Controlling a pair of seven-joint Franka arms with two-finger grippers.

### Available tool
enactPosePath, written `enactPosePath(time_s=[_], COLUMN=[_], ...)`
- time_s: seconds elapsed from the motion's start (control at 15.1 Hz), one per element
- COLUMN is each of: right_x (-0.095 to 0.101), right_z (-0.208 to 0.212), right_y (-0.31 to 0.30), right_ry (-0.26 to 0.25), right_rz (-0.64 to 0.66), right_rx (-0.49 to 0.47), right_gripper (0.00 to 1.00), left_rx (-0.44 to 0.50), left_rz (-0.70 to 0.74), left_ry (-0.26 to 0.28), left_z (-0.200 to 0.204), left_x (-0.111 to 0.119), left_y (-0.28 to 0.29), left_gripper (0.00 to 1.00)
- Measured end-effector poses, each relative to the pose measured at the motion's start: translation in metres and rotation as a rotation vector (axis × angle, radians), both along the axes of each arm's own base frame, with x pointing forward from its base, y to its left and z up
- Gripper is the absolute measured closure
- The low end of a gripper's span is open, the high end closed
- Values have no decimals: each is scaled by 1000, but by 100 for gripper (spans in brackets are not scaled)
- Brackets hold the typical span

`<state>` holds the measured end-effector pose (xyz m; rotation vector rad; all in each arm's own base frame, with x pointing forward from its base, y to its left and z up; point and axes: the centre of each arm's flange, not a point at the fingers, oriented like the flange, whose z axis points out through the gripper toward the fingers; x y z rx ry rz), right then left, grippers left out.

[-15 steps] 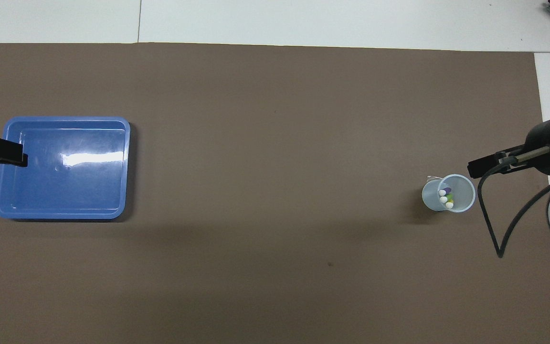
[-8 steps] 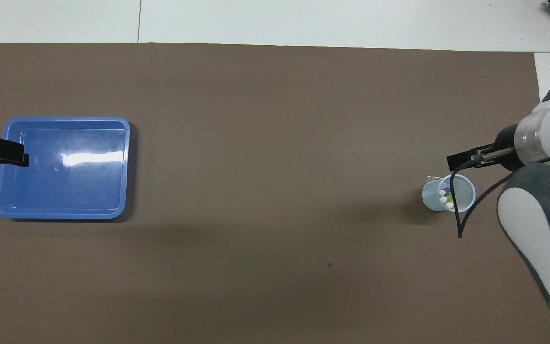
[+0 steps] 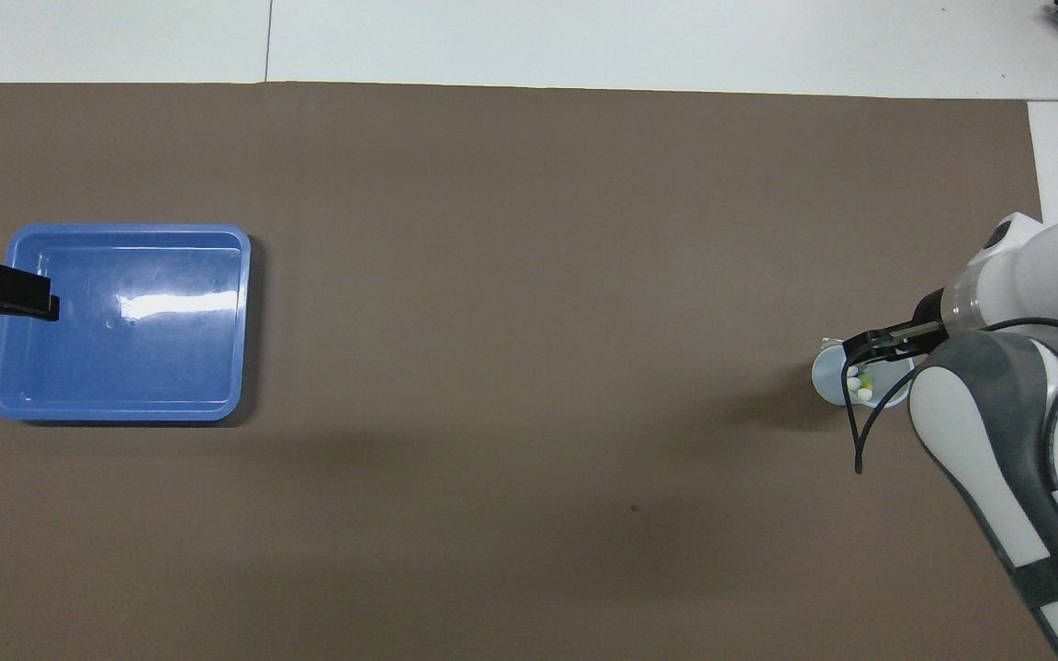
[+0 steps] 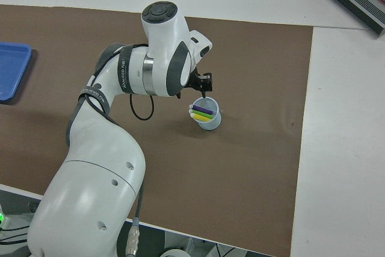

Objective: Right arm passes pens to left for tray arrangement

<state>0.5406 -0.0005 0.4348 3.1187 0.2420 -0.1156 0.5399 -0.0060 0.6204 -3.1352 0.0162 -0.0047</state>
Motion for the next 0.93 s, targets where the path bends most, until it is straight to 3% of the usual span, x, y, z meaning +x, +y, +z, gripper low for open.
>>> enactPosePath(time_s=[0.26,0.6,0.93], right_x=[-6,-13,-9], right_z=[-22,-36,-46], right_y=[5,5,6], right_ry=[10,29,10], right_rz=[10,-3,-7], right_rx=[0,-1,-1], right_gripper=[40,40,40], left_rx=[0,-5,-145], left_rz=[-5,-20,65], left_ry=[19,46,123], left_z=[-1,-3,-5], left_x=[-4,-9,-19], left_y=[-3,-12,-12], left_gripper=[0,0,0])
